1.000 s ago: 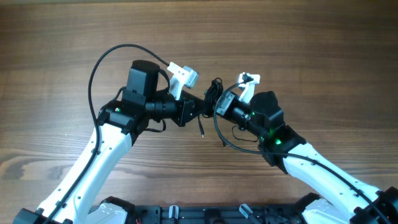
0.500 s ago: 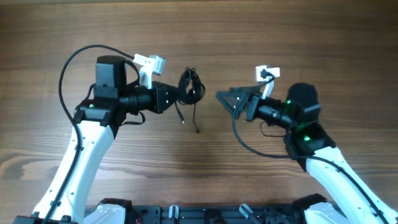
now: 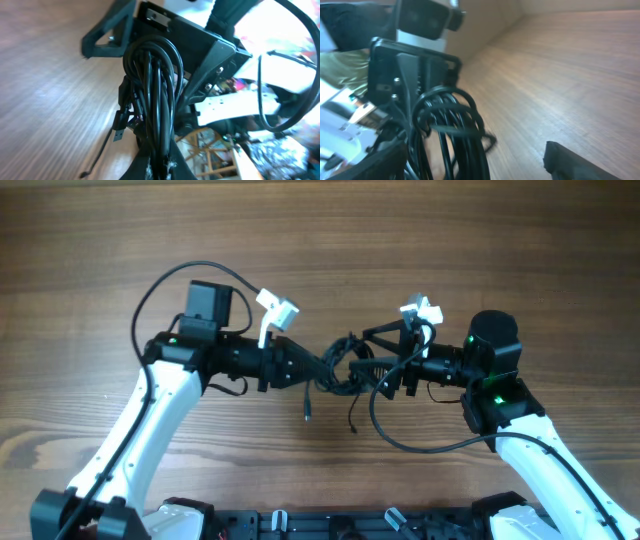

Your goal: Untangle cables

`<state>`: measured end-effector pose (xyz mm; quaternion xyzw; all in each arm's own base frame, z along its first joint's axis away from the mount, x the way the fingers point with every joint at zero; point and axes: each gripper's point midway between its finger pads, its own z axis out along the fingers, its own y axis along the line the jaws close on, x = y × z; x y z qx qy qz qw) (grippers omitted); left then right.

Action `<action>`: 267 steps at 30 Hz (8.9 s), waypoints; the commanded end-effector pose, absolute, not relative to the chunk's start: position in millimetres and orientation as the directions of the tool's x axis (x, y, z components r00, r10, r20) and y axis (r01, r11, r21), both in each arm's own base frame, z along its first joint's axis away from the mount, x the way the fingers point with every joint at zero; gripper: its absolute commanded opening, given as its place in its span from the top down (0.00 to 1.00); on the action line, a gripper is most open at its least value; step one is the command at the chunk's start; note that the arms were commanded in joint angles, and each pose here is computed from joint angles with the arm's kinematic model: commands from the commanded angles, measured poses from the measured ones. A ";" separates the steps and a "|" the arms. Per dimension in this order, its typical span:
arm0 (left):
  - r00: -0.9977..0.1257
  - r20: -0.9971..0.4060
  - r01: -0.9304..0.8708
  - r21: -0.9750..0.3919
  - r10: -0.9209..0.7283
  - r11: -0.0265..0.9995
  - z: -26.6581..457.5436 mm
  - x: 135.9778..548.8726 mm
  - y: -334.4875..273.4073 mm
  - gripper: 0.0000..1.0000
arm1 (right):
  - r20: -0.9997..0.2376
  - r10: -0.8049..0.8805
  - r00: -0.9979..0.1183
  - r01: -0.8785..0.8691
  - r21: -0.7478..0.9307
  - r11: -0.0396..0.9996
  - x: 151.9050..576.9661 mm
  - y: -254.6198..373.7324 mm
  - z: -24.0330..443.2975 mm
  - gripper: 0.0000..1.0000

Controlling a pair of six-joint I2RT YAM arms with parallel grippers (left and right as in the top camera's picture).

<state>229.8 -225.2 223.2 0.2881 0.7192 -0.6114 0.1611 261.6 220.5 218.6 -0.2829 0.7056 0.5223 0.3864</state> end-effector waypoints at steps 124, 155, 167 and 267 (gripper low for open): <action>-0.997 0.082 -0.043 -0.567 0.004 0.823 56.2 228.2 -265.8 0.96 | -0.700 0.473 -0.534 -0.267 0.671 0.692 364.3 91.9 206.1 0.96; -0.887 0.320 -0.438 -0.811 -0.331 0.389 142.0 302.2 -308.5 0.11 | -0.632 0.395 -0.667 -0.230 0.679 0.697 342.0 90.5 169.0 0.95; -0.697 0.488 -0.671 -0.702 -0.526 0.238 130.5 307.0 -341.8 0.59 | -0.617 0.337 -0.711 -0.279 0.688 0.670 330.9 124.5 166.9 0.96; -0.710 0.020 -0.514 -0.699 -0.704 0.498 91.9 328.1 -294.7 0.96 | -0.630 0.171 -0.758 -0.371 0.631 0.682 315.2 136.7 137.1 0.90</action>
